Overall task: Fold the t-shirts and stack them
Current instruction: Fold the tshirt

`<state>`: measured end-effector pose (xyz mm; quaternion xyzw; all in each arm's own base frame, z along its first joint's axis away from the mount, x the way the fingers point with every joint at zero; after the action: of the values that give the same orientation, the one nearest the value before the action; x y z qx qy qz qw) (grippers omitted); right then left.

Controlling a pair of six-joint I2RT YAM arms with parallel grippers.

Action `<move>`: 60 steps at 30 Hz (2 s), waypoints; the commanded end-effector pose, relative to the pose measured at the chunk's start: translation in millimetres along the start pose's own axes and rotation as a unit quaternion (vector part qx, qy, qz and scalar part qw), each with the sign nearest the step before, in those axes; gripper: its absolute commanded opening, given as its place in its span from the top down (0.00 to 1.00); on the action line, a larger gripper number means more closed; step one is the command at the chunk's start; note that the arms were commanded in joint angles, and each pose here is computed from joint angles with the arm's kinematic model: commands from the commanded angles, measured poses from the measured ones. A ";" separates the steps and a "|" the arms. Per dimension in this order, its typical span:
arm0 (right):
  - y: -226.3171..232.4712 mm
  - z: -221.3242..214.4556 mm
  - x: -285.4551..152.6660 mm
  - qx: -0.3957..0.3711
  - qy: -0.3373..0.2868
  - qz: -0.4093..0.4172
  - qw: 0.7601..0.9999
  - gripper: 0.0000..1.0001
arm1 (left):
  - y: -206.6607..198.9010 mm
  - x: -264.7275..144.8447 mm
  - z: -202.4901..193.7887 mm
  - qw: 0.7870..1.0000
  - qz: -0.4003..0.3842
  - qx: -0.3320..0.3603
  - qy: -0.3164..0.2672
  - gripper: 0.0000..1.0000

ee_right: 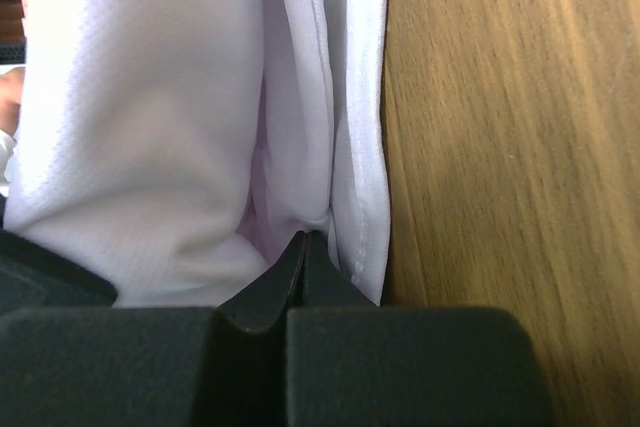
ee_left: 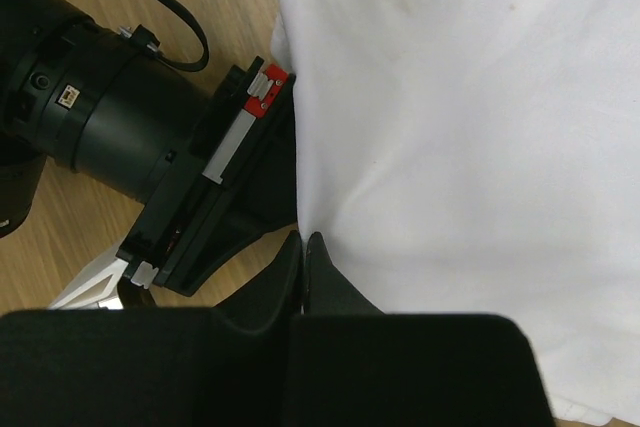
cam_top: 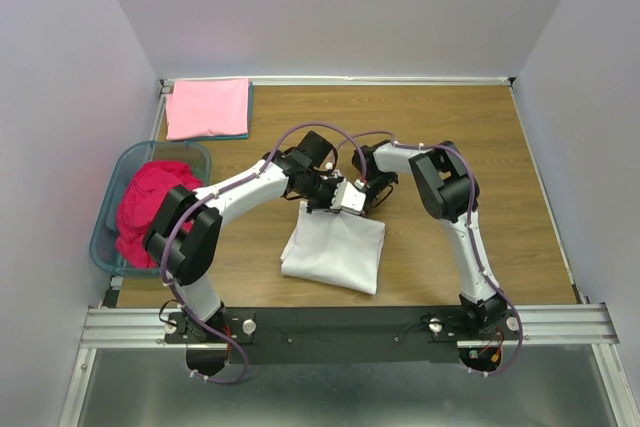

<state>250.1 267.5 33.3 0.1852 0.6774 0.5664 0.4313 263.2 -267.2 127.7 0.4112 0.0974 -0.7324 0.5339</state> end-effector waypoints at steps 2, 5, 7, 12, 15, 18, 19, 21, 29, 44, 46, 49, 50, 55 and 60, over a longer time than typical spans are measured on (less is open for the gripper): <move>-33.6 -21.6 17.9 0.026 0.038 -0.010 0.999 0.99 | 2.8 2.5 -9.2 1.000 0.012 0.005 0.013 1.00; -32.6 -20.2 16.3 0.021 0.038 -0.016 0.999 0.99 | -0.5 6.1 -14.4 1.000 0.010 0.001 0.018 1.00; -32.1 -19.2 14.1 0.018 0.039 -0.025 0.999 1.00 | -2.7 8.2 -17.9 1.000 0.009 -0.001 0.022 1.00; -28.2 -15.0 6.9 0.004 0.041 -0.057 0.998 0.98 | 0.7 2.1 -10.4 1.000 0.024 0.007 0.013 0.85; -22.9 -11.3 2.1 -0.002 0.038 -0.072 0.997 0.97 | 6.4 -7.1 -0.2 0.999 0.042 0.013 0.005 0.65; -19.9 -9.7 -0.6 -0.005 0.037 -0.081 0.996 0.96 | 12.0 -22.2 16.1 0.998 0.066 0.009 -0.009 0.55; -18.8 -9.4 -1.4 -0.005 0.037 -0.084 0.996 0.96 | 13.1 -26.8 21.4 0.997 0.073 0.003 -0.015 0.54; -17.6 -9.5 -2.3 -0.003 0.036 -0.087 0.996 0.96 | 11.8 -39.7 35.6 0.996 0.084 0.003 -0.030 0.53; -0.4 5.2 -12.6 -0.016 0.018 -0.107 0.994 0.93 | -51.8 -31.5 30.6 0.994 -0.009 -0.088 -0.058 0.64; 13.6 22.7 -34.8 -0.028 0.006 -0.190 0.981 0.87 | -89.1 18.4 -32.1 0.982 -0.086 -0.167 0.015 0.70; 15.4 26.1 -38.6 -0.031 0.002 -0.203 0.979 0.86 | -92.0 23.4 -38.7 0.980 -0.095 -0.171 0.024 0.70; 17.6 30.4 -44.9 -0.037 -0.002 -0.227 0.973 0.82 | -95.2 26.8 -43.7 0.980 -0.102 -0.168 0.029 0.71; 17.9 31.8 -46.6 -0.038 -0.004 -0.234 0.971 0.82 | -95.9 27.1 -44.2 0.980 -0.102 -0.166 0.029 0.71; 21.7 49.4 -72.2 -0.049 -0.037 -0.277 0.959 0.76 | -94.2 21.6 -36.7 0.984 -0.095 -0.151 0.015 0.68; 36.9 69.2 -127.8 -0.056 -0.104 -0.296 0.948 0.59 | -75.1 0.1 -10.3 0.987 -0.070 -0.143 -0.030 0.57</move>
<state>334.2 251.8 77.5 0.0073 0.6552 0.4562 0.6021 201.5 -226.6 69.0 0.3179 0.2506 -0.7493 0.5241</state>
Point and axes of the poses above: each gripper's point midway between its finger pads, its own x axis out along the fingers, its own y axis along the line the jaws close on, z = x × y, the point moved 5 cm from there along -x, back along the fingers, and after that the axes turned 11 degrees about x, right-handed, at the moved point
